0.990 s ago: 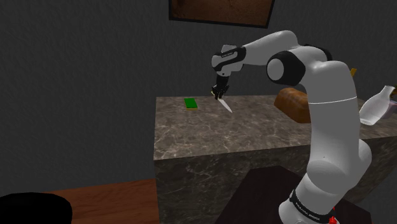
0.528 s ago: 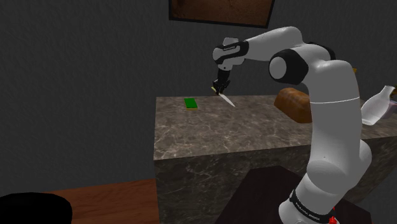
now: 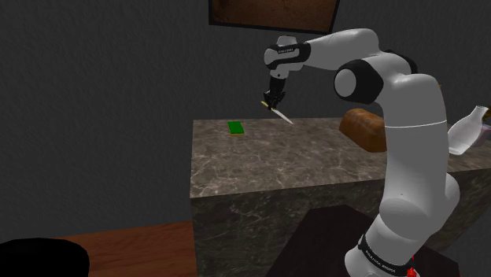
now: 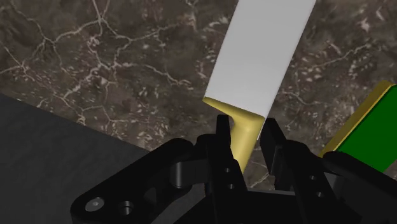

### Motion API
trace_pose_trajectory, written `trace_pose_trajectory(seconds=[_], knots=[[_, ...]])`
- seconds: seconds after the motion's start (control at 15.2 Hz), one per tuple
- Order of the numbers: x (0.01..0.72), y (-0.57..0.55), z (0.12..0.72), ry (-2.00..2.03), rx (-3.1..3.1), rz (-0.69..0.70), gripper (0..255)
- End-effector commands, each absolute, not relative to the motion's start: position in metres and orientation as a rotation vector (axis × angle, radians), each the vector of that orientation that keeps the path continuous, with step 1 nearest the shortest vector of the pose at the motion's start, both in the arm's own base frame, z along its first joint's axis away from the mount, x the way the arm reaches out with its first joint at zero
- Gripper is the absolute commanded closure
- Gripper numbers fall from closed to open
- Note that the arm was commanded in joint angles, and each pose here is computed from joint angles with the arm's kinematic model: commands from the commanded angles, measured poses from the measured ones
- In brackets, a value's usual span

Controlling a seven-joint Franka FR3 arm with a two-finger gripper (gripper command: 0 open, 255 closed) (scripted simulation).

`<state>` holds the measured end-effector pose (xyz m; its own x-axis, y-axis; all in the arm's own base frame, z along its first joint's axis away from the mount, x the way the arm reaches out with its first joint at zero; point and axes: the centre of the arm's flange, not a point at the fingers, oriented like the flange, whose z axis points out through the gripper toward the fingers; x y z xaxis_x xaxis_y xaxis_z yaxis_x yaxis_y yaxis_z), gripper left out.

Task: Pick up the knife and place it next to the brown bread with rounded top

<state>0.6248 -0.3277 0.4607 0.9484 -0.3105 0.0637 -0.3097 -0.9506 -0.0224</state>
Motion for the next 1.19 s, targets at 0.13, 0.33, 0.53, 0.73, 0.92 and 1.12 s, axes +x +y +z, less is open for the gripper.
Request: trace_pose_trajectory(seconds=[0.13,0.33,0.53,0.73,0.92,1.12], knots=[[0.624,-0.329,0.483,0.492,-3.089,-0.103,255],[0.624,-0.329,0.499,0.492,-3.089,-0.103,255],[0.624,-0.329,0.514,0.492,-3.089,-0.103,255],[0.624,-0.329,0.530,0.492,-3.089,-0.103,255],[0.624,-0.329,0.546,0.492,-3.089,-0.103,255],[0.624,-0.329,0.562,0.492,-3.089,-0.103,255]])
